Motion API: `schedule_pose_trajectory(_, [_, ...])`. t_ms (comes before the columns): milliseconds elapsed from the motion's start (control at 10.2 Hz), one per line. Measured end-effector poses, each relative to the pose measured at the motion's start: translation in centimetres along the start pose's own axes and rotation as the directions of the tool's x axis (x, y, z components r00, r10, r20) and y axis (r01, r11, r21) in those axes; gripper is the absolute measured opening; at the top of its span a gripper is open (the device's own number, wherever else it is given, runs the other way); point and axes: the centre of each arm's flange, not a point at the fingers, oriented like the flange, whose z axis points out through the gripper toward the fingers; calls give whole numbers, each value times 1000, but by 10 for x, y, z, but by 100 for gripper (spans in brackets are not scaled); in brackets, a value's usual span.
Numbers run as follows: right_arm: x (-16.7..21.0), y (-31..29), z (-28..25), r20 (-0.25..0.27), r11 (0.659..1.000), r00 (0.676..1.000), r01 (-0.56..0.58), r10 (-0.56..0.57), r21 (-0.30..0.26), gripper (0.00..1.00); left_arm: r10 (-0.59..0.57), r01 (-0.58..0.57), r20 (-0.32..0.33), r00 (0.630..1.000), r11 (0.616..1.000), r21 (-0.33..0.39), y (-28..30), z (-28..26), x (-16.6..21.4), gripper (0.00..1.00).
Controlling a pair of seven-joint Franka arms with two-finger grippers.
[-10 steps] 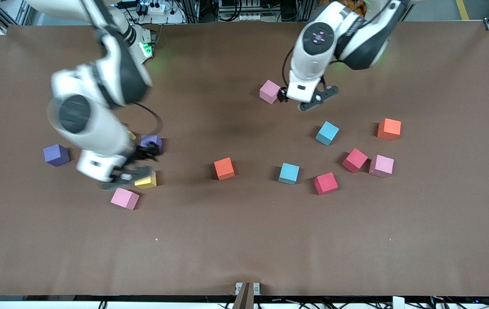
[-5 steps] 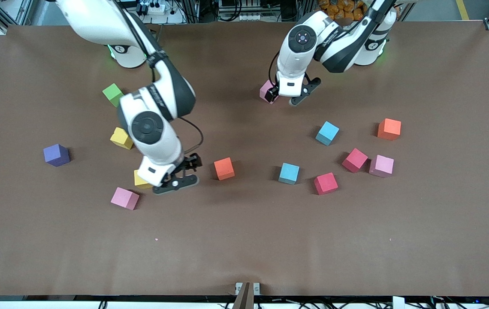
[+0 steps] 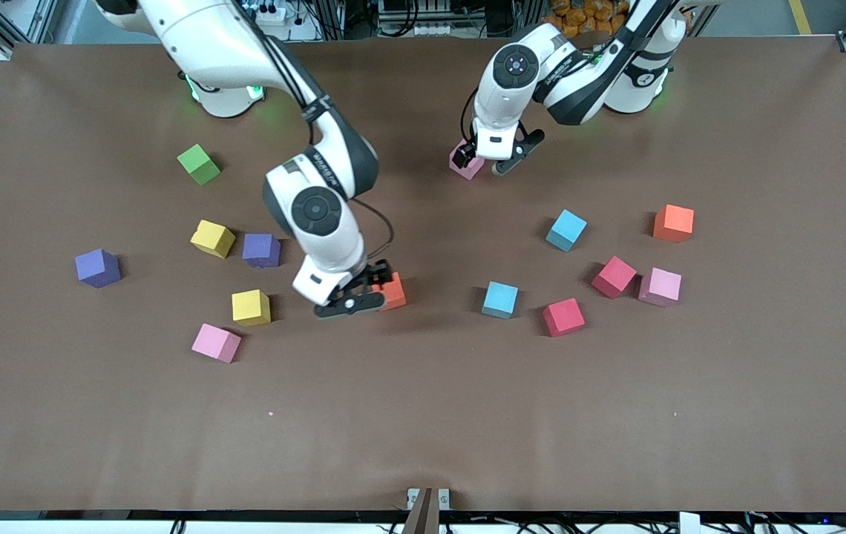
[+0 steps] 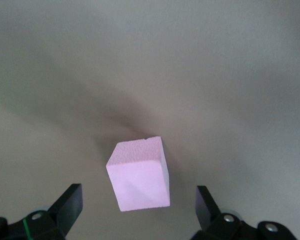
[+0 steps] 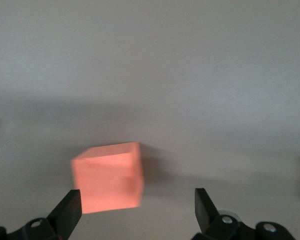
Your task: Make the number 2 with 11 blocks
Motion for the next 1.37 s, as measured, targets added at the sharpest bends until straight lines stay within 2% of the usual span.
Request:
schedule_pose_trajectory(294, [-13, -20, 31, 3, 1000, 1000, -17, 17, 5, 100, -23, 22, 47, 999, 1000, 20, -5, 27, -25, 100])
schedule_pose_trajectory(489, [-13, -18, 44, 10, 1000, 1000, 7, -7, -2, 100, -31, 28, 63, 998, 999, 36, -7, 37, -29, 100])
schedule_pose_trajectory(881, [-11, -18, 60, -23, 999, 999, 37, -37, 10, 100, -53, 50, 57, 997, 998, 41, -4, 55, -5, 100])
schedule_pose_trajectory(1272, [-14, -16, 77, -9, 999, 999, 39, -39, 2, 99, -62, 60, 75, 995, 998, 25, -1, 64, -1, 100])
schedule_pose_trajectory(1370, [-14, -16, 78, -6, 999, 999, 39, -39, 0, 89, -58, 56, 80, 995, 998, 25, -2, 67, -4, 100])
